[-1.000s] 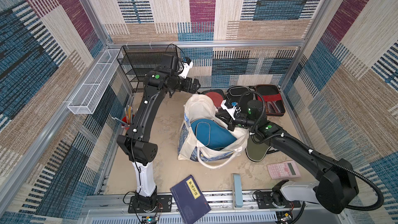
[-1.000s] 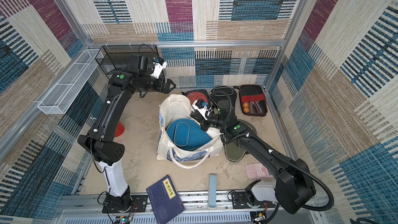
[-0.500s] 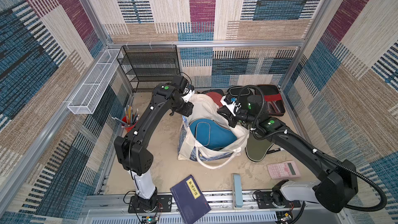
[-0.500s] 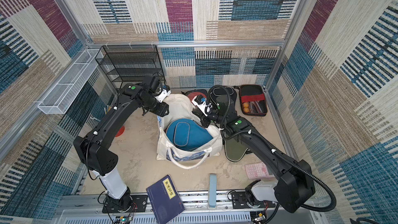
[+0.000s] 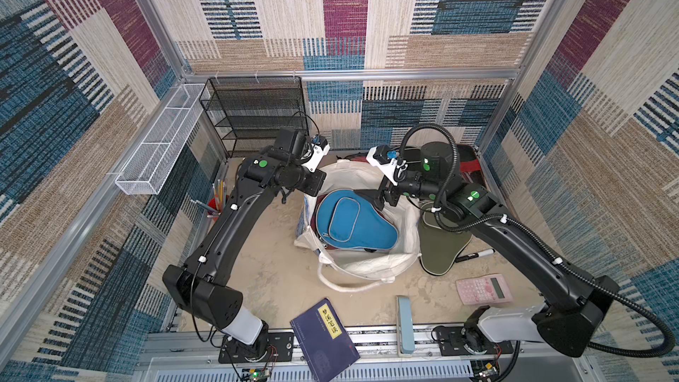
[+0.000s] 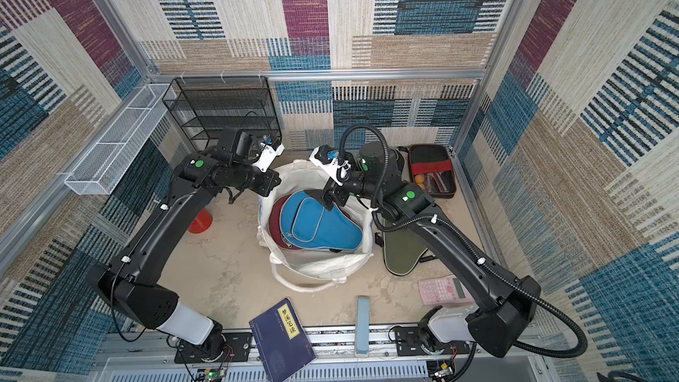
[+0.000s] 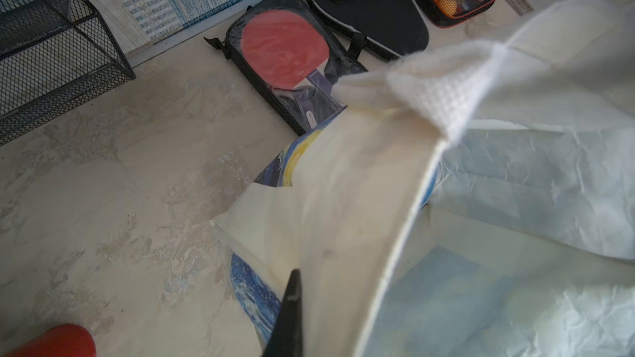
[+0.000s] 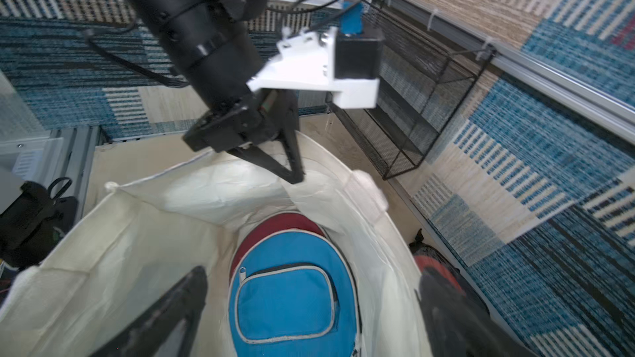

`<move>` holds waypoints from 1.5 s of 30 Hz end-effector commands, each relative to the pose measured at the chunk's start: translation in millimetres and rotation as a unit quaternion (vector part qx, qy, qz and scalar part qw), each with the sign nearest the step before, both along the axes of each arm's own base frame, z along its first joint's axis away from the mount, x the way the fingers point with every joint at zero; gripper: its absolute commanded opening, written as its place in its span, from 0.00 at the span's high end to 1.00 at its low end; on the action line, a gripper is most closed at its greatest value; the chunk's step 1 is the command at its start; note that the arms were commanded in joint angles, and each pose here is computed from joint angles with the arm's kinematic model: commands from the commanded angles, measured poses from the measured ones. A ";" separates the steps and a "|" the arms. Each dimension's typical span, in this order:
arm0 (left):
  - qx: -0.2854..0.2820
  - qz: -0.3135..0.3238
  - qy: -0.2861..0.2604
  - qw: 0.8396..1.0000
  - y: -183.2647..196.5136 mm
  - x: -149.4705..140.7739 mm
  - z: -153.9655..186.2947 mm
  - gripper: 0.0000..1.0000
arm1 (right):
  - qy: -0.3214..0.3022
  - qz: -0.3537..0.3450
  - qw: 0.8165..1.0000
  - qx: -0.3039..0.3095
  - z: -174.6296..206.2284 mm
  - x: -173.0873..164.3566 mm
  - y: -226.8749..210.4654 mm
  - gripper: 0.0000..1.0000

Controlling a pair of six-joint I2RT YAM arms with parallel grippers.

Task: Remove the ping pong set from the canvas bag
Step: Pick up the ping pong set from the canvas bag.

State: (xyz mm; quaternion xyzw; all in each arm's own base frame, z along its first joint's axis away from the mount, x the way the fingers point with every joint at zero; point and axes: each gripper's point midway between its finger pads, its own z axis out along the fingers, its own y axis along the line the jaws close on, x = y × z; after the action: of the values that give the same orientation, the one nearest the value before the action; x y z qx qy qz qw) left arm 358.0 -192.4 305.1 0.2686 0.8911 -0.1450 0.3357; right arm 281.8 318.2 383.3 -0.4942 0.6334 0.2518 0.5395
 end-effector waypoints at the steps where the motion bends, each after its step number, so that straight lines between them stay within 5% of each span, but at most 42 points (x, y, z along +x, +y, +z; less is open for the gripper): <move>1: -0.053 -0.030 -0.042 0.997 -18.8 6.6 17.6 1.00 | 0.042 0.025 0.998 -0.035 -27.4 -20.4 13.5 0.02; 11: -0.091 -0.037 -0.024 0.995 -25.5 -6.0 0.2 1.00 | 0.170 0.000 0.977 -0.125 -154.6 -1.3 26.6 0.01; 21: -0.109 -0.057 -0.034 0.992 -33.2 -6.9 -3.5 1.00 | 0.276 -0.130 0.942 -0.142 -218.3 64.7 -19.0 0.01; 32: -0.113 -0.075 -0.028 0.990 -40.0 -3.4 -13.1 1.00 | 0.355 -0.194 0.903 -0.147 -265.0 85.7 -46.3 0.01; 42: -0.131 -0.110 -0.043 0.984 -49.7 -5.0 -17.0 1.00 | 0.443 -0.075 0.887 -0.104 -296.3 51.5 -36.1 0.00; 45: -0.137 -0.116 -0.048 0.983 -51.1 -4.4 -17.4 1.00 | 0.459 -0.049 0.882 -0.094 -298.6 43.2 -32.6 0.16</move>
State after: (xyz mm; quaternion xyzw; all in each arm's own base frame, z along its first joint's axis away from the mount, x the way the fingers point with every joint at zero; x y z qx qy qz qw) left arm 346.9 -229.1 259.9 0.2967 0.8536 -0.2624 0.3383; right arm 350.2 276.1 86.3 -0.3357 0.8699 0.3028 0.1973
